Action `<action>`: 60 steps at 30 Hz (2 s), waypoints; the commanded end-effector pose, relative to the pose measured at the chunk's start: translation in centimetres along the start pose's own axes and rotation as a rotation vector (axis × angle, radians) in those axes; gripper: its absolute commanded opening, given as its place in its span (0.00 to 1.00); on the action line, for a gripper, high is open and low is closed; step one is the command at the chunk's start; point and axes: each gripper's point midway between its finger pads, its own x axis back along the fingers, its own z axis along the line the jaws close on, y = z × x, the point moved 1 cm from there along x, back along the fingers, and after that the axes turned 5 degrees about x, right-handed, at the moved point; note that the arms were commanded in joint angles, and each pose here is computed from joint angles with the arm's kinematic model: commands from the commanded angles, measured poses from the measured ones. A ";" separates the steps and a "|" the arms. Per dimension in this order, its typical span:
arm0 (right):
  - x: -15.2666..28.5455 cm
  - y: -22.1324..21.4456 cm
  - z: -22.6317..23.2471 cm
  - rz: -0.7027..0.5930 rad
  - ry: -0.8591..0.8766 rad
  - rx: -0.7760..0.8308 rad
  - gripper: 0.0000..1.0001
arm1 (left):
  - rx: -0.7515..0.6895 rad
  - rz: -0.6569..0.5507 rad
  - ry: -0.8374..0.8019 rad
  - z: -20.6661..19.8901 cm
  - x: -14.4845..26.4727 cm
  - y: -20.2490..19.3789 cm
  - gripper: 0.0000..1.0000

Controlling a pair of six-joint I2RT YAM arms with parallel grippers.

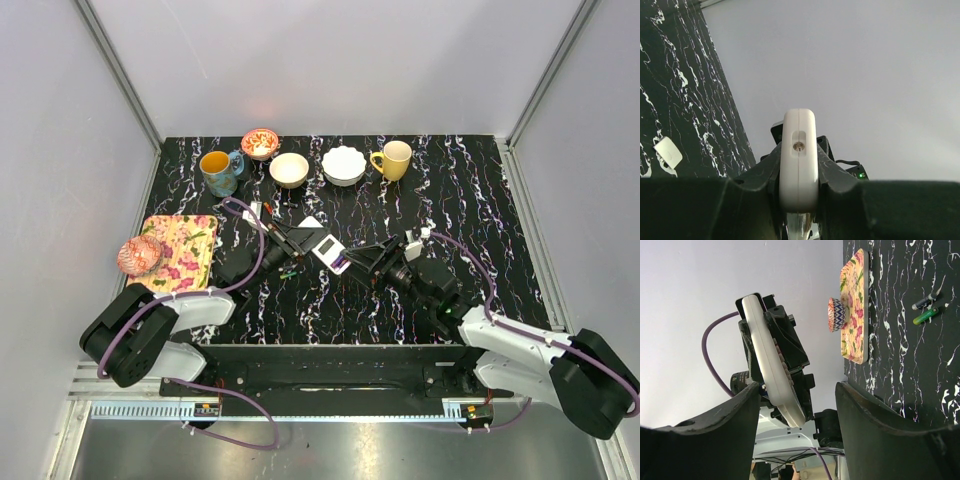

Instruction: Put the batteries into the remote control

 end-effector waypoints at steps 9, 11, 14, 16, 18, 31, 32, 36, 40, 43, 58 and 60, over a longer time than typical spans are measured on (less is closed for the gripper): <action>0.2 -1.8 -2.4 0.096 -0.076 0.008 0.65 | -0.049 -0.126 -0.579 -15.3 1.5 2.4 0.00; 0.2 -1.8 -2.5 0.097 -0.078 0.007 0.65 | -0.051 -0.128 -0.583 -15.5 1.5 2.5 0.00; 0.2 -1.8 -2.5 0.096 -0.076 0.007 0.65 | -0.049 -0.137 -0.590 -15.8 1.4 2.7 0.00; 0.2 -1.8 -2.4 0.099 -0.073 0.004 0.65 | -0.049 -0.146 -0.594 -15.9 1.3 2.9 0.00; 0.3 -1.8 -2.5 0.096 -0.075 0.006 0.65 | -0.044 -0.160 -0.589 -15.8 1.2 3.1 0.00; -0.2 -2.1 -3.4 0.127 -0.145 0.067 0.58 | -0.025 -0.180 -0.584 -15.7 1.2 3.4 0.00; -0.4 -2.0 -3.1 0.127 -0.146 0.079 0.56 | -0.021 -0.182 -0.583 -15.7 1.3 3.4 0.00; -0.2 -1.8 -3.4 0.117 -0.179 0.111 0.52 | -0.019 -0.188 -0.578 -15.5 1.4 3.5 0.00; 0.2 -1.4 -3.5 0.098 -0.199 0.144 0.45 | -0.018 -0.185 -0.567 -15.1 1.4 3.4 0.00; 0.5 -1.0 -3.5 0.082 -0.227 0.185 0.41 | -0.015 -0.184 -0.558 -14.8 1.3 3.4 0.00; 0.4 -0.4 -3.7 0.081 -0.301 0.286 0.35 | -0.014 -0.167 -0.550 -14.7 0.9 3.2 0.00; 0.5 -0.1 -2.9 0.062 -0.281 0.279 0.49 | -0.022 -0.162 -0.543 -14.4 0.8 3.1 0.00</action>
